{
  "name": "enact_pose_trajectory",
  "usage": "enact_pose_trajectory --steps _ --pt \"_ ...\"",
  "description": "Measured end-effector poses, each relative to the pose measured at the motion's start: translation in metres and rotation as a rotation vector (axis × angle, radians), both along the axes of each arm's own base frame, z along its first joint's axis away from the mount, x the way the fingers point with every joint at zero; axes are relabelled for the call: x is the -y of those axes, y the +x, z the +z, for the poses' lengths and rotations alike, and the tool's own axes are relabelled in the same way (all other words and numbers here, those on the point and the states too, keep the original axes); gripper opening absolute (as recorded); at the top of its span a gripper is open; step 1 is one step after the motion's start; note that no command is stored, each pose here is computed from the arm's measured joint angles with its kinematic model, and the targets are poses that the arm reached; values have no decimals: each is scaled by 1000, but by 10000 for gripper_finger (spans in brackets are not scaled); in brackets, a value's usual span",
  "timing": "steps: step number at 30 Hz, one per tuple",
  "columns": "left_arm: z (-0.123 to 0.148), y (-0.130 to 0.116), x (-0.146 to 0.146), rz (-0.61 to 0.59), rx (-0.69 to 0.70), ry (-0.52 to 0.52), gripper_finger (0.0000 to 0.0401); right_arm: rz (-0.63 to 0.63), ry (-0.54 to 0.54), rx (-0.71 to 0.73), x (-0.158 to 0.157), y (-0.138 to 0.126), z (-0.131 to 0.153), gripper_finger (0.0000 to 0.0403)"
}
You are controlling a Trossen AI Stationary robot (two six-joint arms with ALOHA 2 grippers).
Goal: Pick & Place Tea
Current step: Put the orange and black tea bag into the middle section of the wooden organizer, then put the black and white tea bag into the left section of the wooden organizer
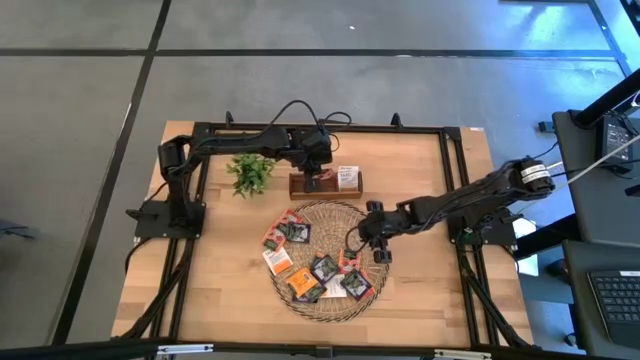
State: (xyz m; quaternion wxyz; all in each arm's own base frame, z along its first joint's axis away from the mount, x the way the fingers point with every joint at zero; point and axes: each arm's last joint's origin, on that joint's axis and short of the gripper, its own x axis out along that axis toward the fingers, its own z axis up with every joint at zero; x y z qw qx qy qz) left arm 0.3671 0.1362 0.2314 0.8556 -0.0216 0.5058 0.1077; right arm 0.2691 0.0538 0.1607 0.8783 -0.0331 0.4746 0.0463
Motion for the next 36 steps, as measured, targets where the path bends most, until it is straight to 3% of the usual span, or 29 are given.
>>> enact_pose_trajectory --steps 6,24,36 --pt "-5 1 -2 2 -43 77 3 0 0 -2 0 1 -2 85" --pt "-5 3 1 -8 -41 81 6 0 2 2 0 1 -1 85" --pt "-5 3 1 7 -58 127 56 0 2 2 0 1 -1 85"
